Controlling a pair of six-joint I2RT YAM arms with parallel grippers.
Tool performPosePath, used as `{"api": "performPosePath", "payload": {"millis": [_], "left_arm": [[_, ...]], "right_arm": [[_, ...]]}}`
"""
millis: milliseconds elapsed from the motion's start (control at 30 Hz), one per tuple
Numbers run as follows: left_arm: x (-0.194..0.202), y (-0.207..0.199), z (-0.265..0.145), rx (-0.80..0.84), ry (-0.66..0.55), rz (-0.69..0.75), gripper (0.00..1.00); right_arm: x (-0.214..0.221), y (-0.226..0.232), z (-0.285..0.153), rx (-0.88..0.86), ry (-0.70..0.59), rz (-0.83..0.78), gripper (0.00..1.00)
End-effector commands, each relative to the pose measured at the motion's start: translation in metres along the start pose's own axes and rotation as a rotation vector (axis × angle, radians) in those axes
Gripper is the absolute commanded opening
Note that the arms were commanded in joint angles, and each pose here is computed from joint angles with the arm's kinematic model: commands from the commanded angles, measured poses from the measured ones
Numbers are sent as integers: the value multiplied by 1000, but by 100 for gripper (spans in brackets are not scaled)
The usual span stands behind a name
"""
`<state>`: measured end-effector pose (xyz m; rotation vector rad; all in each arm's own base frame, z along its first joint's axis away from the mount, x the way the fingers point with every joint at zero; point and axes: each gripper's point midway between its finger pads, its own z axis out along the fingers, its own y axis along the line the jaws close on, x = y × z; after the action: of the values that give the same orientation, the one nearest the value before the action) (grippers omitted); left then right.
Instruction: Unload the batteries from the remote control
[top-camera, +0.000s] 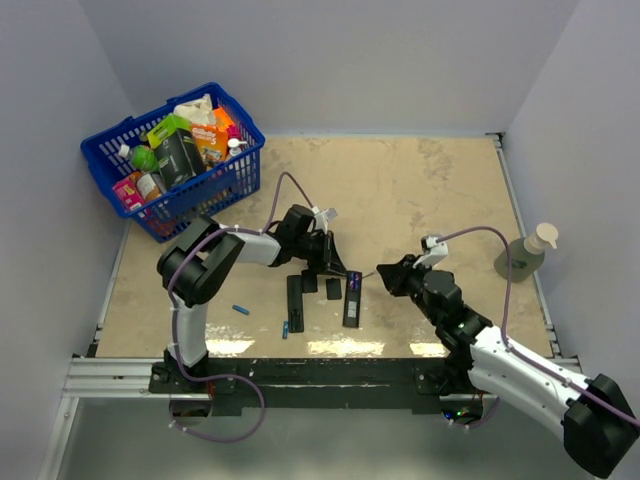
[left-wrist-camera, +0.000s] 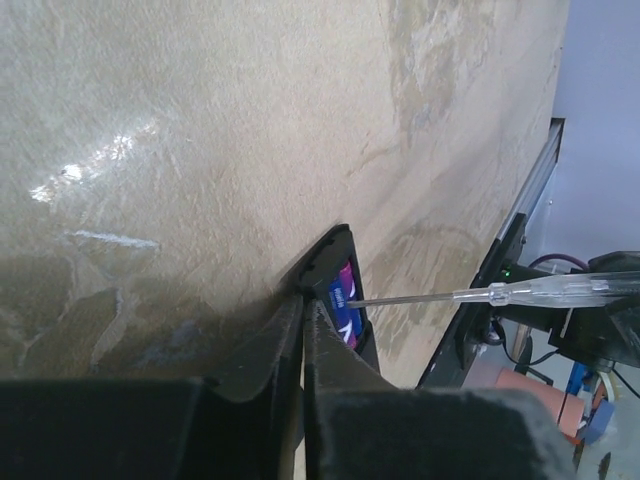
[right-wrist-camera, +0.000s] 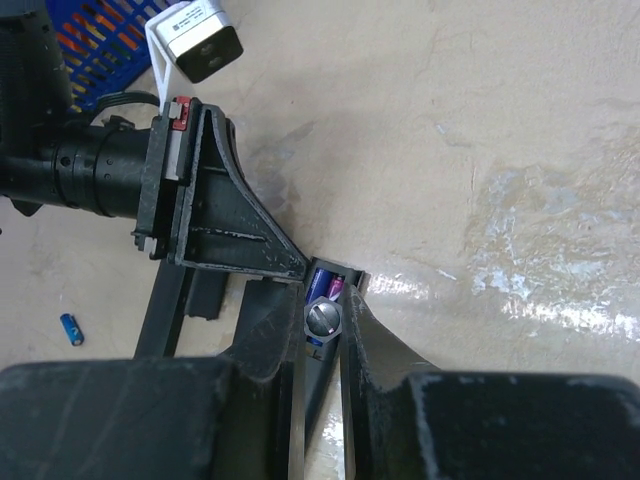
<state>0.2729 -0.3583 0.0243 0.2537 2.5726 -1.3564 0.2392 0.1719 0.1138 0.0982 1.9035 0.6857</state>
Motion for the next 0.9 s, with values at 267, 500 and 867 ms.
{"api": "performPosePath", "payload": {"millis": [267,500,867], "left_arm": [[11,7,6,7,39,2,0],[12,9,4,-4,33,-8,0],[22,9,3,-9,33,-14,0]], "right_arm": [[11,9,7,-57,28,6,0],[-2,21,10,-104,-27,31,0],[-35,45,21,-141,-82,-34,0]]}}
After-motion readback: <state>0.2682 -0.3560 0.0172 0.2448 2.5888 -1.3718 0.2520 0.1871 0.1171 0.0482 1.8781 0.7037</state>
